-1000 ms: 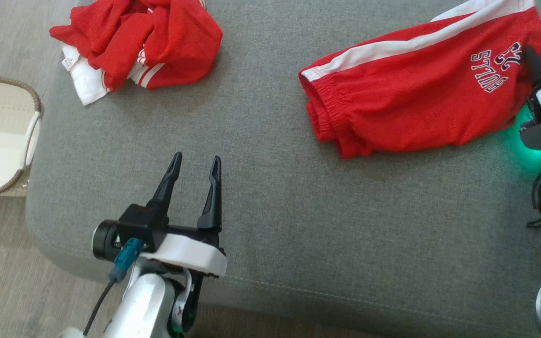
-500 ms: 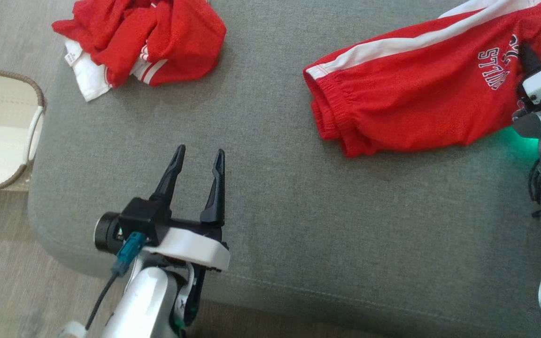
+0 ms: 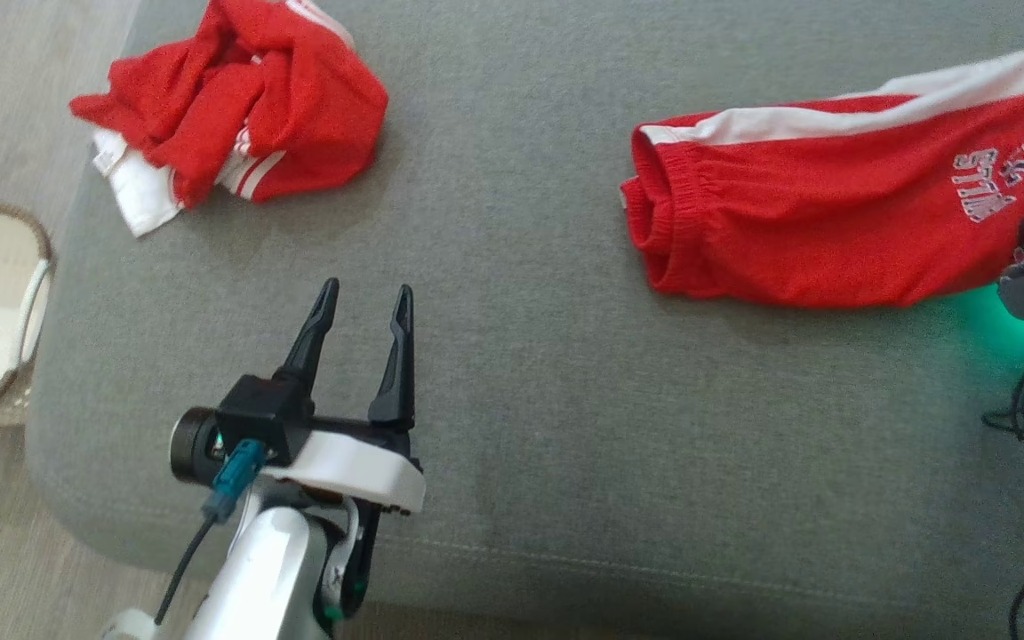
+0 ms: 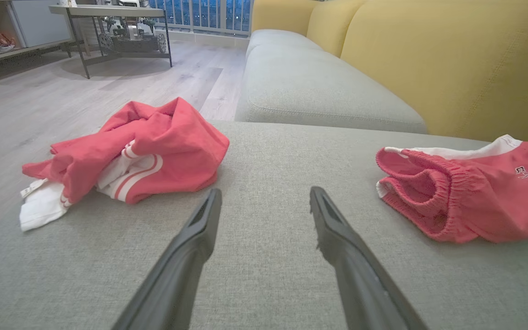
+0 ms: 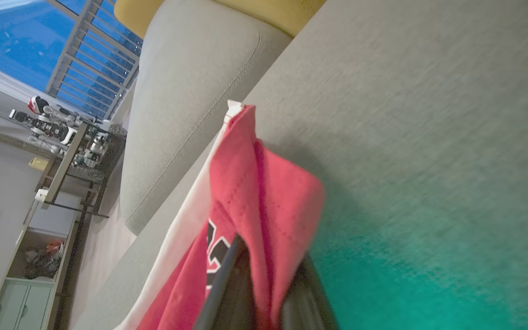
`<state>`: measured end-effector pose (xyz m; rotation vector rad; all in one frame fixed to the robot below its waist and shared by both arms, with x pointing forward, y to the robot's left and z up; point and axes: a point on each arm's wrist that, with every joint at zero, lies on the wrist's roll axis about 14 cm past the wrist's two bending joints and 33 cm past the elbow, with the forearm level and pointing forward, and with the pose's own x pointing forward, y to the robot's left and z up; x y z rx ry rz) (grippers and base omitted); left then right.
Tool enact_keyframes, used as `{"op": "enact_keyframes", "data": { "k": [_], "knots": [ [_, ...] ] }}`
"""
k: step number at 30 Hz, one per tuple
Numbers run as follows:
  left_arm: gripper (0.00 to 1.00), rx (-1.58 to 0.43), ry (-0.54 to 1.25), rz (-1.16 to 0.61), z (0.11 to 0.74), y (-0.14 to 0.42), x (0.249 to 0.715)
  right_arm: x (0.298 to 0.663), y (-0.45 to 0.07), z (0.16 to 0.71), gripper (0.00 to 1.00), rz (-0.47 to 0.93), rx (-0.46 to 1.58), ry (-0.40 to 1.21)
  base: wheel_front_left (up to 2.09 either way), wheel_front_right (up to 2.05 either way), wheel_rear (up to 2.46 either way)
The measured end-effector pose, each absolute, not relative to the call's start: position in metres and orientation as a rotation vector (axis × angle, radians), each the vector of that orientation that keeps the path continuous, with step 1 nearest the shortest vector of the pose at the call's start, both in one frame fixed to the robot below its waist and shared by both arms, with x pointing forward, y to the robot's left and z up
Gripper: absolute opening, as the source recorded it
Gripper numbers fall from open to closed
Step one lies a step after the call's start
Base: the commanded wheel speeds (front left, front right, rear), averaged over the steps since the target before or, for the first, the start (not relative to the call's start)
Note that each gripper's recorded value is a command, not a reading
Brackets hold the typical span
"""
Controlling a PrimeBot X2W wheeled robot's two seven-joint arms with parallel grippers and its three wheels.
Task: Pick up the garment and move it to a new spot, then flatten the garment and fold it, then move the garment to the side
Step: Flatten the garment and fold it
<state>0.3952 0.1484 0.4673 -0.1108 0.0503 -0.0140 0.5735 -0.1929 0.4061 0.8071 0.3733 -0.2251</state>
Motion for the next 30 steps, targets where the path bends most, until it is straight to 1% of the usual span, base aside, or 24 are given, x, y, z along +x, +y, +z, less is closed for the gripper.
{"op": "enact_keyframes", "data": {
  "k": [9,12,15,20,24,25,30],
  "knots": [
    [1.0,-0.126,0.025,-0.049,0.477,0.136,0.391,0.544,-0.243,0.422,0.0,-0.333,0.713,0.28,0.0,0.0,0.0],
    [1.0,-0.128,0.017,-0.054,0.479,0.134,0.389,0.53,-0.254,0.415,0.0,-0.366,0.69,0.289,0.0,0.0,0.0],
    [1.0,-0.129,0.014,-0.057,0.481,0.133,0.388,0.524,-0.254,0.414,0.0,-0.369,0.682,0.295,0.0,0.0,0.0],
    [1.0,-0.129,0.002,-0.056,0.485,0.135,0.386,0.527,-0.233,0.422,0.0,-0.318,0.667,0.288,0.0,0.0,0.0],
    [1.0,-0.129,-0.011,-0.051,0.49,0.137,0.382,0.537,-0.197,0.442,0.0,-0.225,0.672,0.246,0.0,0.0,0.0],
    [1.0,-0.129,-0.011,-0.051,0.49,0.137,0.382,0.537,-0.197,0.442,0.0,-0.225,0.672,0.246,0.0,0.0,0.0],
    [1.0,-0.13,0.003,-0.028,0.486,0.143,0.37,0.553,-0.15,0.485,0.0,-0.076,0.694,0.153,0.0,0.0,0.0]
  ]
}}
